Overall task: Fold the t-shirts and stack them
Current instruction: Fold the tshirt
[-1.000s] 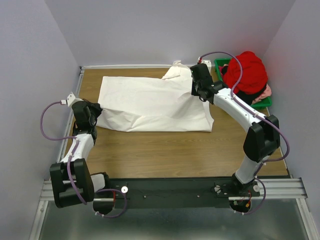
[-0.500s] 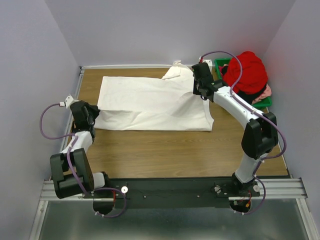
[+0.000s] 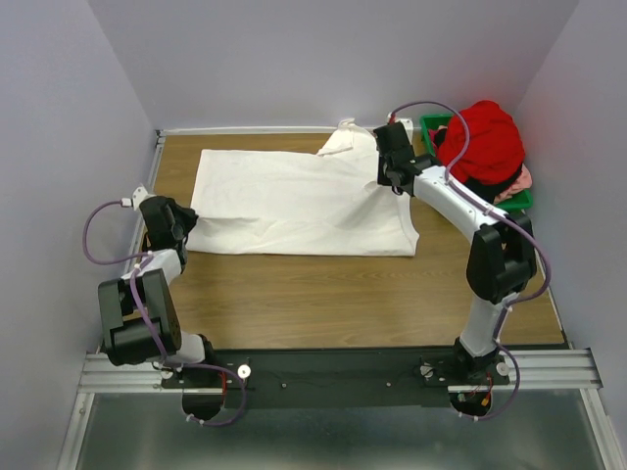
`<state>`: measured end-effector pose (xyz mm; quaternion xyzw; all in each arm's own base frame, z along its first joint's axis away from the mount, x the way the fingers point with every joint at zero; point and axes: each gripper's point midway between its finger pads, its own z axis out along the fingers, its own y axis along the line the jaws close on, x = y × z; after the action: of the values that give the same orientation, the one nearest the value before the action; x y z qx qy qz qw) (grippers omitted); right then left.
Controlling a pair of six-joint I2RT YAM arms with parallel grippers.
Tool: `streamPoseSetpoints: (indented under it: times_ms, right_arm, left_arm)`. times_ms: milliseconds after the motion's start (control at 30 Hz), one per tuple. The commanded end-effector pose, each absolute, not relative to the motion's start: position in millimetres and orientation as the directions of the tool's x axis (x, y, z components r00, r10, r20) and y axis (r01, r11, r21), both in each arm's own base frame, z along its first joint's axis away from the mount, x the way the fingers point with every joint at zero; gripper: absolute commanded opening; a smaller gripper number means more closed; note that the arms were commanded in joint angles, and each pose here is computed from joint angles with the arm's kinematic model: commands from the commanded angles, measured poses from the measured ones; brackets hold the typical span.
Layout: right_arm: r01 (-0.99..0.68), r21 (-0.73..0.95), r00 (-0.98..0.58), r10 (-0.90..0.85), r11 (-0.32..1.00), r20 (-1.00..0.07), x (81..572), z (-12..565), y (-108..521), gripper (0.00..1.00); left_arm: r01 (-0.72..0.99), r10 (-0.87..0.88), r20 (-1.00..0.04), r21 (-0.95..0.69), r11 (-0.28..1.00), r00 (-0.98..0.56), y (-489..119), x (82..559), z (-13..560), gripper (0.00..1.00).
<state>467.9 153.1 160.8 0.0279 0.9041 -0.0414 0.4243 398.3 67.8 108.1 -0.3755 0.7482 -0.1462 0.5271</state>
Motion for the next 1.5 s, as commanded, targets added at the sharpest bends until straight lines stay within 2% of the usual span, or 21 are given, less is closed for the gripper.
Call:
streamPoseSetpoints:
  times_ms: [0,33,67,100,133,167,200,267,400,533,567,633,767,1100,1467]
  right_arm:
    - [0.09,-0.058,-0.627,0.012,0.994,-0.779,481.3,161.5,151.9,0.02]
    - [0.089,-0.061,-0.63,0.008,0.994,-0.776,483.0,158.7,152.1,0.1]
    - [0.087,-0.061,-0.622,0.006,0.994,-0.783,486.8,163.6,151.8,0.37]
    - [0.085,-0.06,-0.621,0.005,0.995,-0.784,488.5,164.3,152.1,0.53]
    - [0.082,-0.061,-0.617,0.003,0.995,-0.787,490.3,166.5,152.7,0.66]
    - [0.08,-0.066,-0.613,-0.003,0.995,-0.79,492.7,168.2,152.3,0.83]
    - [0.08,-0.066,-0.61,-0.004,0.995,-0.793,493.5,170.6,152.4,0.89]
    - [0.076,-0.059,-0.595,-0.003,0.995,-0.804,494.0,180.3,152.9,0.96]
    - [0.049,-0.009,-0.608,0.023,0.999,-0.794,479.2,181.5,156.4,0.98]
    - [-0.017,0.1,-0.673,0.062,0.995,-0.737,449.5,158.6,173.3,0.98]
    - [-0.038,0.138,-0.715,0.069,0.99,-0.696,434.4,140.0,178.2,0.98]
    - [-0.078,0.21,-0.731,0.087,0.975,-0.677,418.8,135.9,188.6,0.97]
    - [-0.086,0.273,-0.78,0.106,0.958,-0.616,381.6,103.0,189.8,0.97]
    - [-0.057,0.267,-0.834,0.101,0.962,-0.542,355.0,52.8,181.5,0.97]
    - [0.018,0.247,-0.88,0.133,0.969,-0.456,317.7,19.5,165.3,0.97]
  left_arm:
    - [-0.36,-0.696,-0.702,-0.617,0.7,-0.15,71.1,411.9,122.2,0.14]
    - [-0.352,-0.693,-0.705,-0.617,0.704,-0.15,70.1,413.3,123.9,0.23]
    - [-0.339,-0.687,-0.711,-0.616,0.711,-0.15,69.5,415.2,127.5,0.52]
    - [-0.335,-0.685,-0.714,-0.616,0.713,-0.146,69.9,416.5,130.4,0.69]
    - [-0.333,-0.683,-0.716,-0.615,0.715,-0.144,70.0,416.8,131.7,0.8]
    - [-0.33,-0.678,-0.723,-0.612,0.719,-0.137,71.3,417.9,135.7,0.87]
    - [-0.324,-0.672,-0.729,-0.61,0.724,-0.131,71.3,417.5,140.5,0.96]
    - [-0.326,-0.656,-0.746,-0.594,0.735,-0.119,73.6,415.0,145.1,0.96]
    - [-0.286,-0.625,-0.774,-0.579,0.763,-0.101,62.3,407.8,161.2,0.97]
    - [-0.188,-0.599,-0.787,-0.572,0.799,-0.148,21.9,406.4,165.2,0.97]
    - [-0.134,-0.595,-0.78,-0.58,0.804,-0.192,-0.3,403.7,159.6,0.96]
    - [-0.055,-0.603,-0.774,-0.605,0.794,-0.19,-21.2,404.6,166.4,0.95]
    - [0.03,-0.593,-0.752,-0.626,0.779,-0.288,-66.4,405.2,146.4,0.94]
    - [0.01,-0.587,-0.672,-0.662,0.749,-0.452,-85.2,407.7,85.4,0.94]
    - [-0.042,-0.586,-0.66,-0.646,0.762,-0.471,-79.5,388.2,72.0,0.95]
